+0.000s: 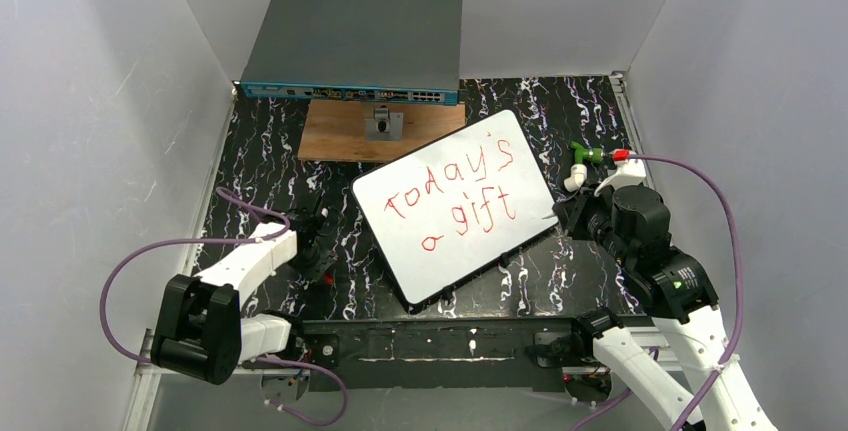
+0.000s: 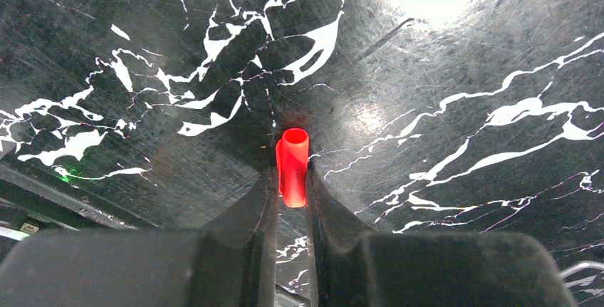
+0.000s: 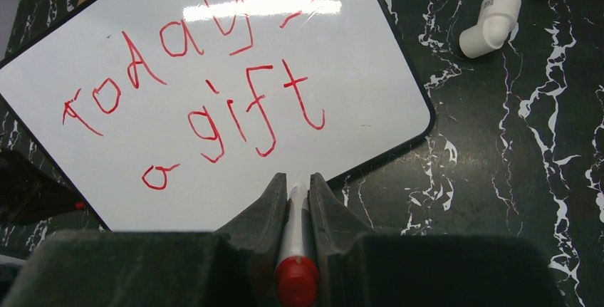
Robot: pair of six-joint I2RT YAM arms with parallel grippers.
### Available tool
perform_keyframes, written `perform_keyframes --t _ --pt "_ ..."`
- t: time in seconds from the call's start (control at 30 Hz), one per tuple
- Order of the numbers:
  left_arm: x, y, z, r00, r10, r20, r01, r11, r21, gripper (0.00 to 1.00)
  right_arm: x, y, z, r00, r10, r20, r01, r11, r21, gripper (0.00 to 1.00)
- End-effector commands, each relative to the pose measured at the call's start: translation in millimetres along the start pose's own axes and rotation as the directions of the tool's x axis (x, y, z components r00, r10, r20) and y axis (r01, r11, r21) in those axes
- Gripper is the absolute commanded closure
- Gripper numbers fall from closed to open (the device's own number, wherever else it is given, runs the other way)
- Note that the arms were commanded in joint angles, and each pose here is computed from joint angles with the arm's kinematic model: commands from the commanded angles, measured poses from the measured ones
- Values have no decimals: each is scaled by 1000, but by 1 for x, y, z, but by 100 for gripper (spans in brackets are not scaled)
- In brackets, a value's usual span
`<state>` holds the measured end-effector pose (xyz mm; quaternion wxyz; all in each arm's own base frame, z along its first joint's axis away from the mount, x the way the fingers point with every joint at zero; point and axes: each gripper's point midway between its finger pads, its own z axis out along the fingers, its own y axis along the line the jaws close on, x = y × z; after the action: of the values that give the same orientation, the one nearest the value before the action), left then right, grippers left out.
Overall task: Write a sentence on the whiteboard
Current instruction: Pick up the pen cap from the center of the board.
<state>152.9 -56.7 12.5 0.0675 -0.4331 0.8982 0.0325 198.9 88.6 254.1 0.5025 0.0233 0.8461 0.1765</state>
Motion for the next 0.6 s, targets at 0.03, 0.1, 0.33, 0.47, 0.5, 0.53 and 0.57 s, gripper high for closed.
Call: perform_keyframes --t 0.03,0.1,0.33,0.47,0.5,0.53,0.57 --pt "-3 7 1 997 74 7 -73 997 -27 100 -13 5 -1 999 -1 48 2 1000 -21 99" --pt "-3 4 -5 990 140 -8 -140 990 -14 100 -14 6 -2 999 1 53 0 1000 -25 99" --pt "3 -10 -36 900 435 -28 -426 892 150 100 -29 16 -8 995 51 82 -46 997 -59 99" --pt "16 -38 -69 870 492 38 -465 792 395 100 -33 23 -12 993 77 84 -70 994 -89 99" --pt "14 -35 -75 871 488 52 -468 794 389 100 -34 24 -13 993 81 85 -73 993 -93 99" --pt "11 -30 -79 871 489 58 -474 802 364 100 -35 25 -15 993 82 88 -73 992 -98 99" --pt "7 -22 -85 870 489 61 -480 812 332 100 -35 26 -16 992 84 91 -74 992 -103 99"
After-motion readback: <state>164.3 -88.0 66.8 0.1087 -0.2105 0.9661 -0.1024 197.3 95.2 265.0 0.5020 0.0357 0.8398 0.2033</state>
